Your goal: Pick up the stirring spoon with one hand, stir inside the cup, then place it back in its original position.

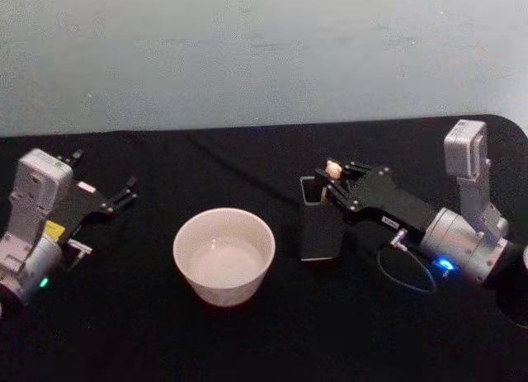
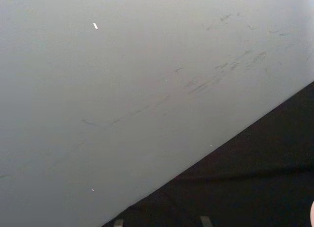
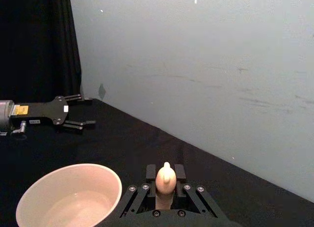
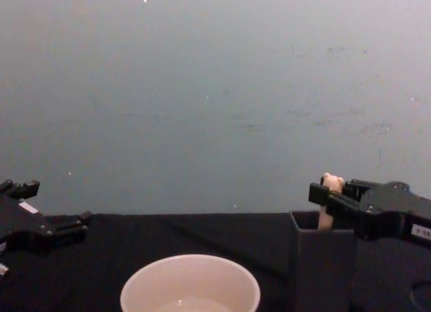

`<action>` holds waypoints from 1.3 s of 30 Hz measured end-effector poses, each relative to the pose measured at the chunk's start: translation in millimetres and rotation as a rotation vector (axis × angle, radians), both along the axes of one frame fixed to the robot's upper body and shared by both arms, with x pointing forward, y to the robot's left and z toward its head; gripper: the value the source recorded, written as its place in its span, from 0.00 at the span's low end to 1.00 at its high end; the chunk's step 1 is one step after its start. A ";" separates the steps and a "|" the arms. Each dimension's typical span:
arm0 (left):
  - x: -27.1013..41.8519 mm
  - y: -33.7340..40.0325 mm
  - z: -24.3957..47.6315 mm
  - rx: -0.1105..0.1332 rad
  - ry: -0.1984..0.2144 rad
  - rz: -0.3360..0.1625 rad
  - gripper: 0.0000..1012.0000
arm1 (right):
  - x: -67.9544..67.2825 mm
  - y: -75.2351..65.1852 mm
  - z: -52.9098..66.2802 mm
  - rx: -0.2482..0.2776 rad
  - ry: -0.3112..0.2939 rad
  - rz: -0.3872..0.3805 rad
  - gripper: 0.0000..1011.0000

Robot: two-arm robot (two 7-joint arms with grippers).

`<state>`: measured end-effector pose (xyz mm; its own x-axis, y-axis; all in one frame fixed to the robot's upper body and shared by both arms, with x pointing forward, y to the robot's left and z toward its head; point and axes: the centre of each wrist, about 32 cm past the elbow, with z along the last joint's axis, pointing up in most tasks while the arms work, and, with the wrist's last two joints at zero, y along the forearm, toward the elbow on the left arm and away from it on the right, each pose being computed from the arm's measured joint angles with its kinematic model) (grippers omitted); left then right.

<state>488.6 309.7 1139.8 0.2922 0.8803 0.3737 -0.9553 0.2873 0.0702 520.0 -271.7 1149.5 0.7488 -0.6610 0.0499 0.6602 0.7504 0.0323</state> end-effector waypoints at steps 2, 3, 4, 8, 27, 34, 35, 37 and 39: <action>0.0 0.0 0.0 0.000 0.000 0.000 0.99 | 0.0 0.0 0.0 0.000 0.000 0.000 0.21; 0.0 0.0 0.0 0.000 0.000 0.000 0.99 | 0.0 -0.1 0.1 0.001 0.000 0.000 0.21; 0.0 0.0 0.0 0.000 0.000 0.000 0.99 | 0.0 -0.1 0.1 0.001 -0.001 0.000 0.22; 0.0 0.0 0.0 0.000 0.000 0.000 0.99 | 0.0 -0.3 0.3 0.001 -0.001 0.001 0.32; 0.0 0.0 0.0 0.000 0.000 0.000 0.99 | 0.0 -0.5 0.6 0.003 -0.003 0.001 0.91; 0.0 0.0 0.0 0.000 0.000 0.000 0.99 | 0.8 -0.2 5.5 0.019 -0.026 -0.008 0.99; 0.0 0.0 0.0 0.000 0.000 0.000 0.99 | 0.8 -0.2 5.5 0.019 -0.026 -0.008 0.99; 0.0 0.0 0.0 0.000 0.000 0.000 0.99 | 1.8 -0.3 12.1 0.038 -0.054 -0.020 0.99; 0.0 0.0 0.0 0.000 0.000 0.000 0.99 | 3.1 -1.4 20.0 0.063 -0.088 -0.042 0.99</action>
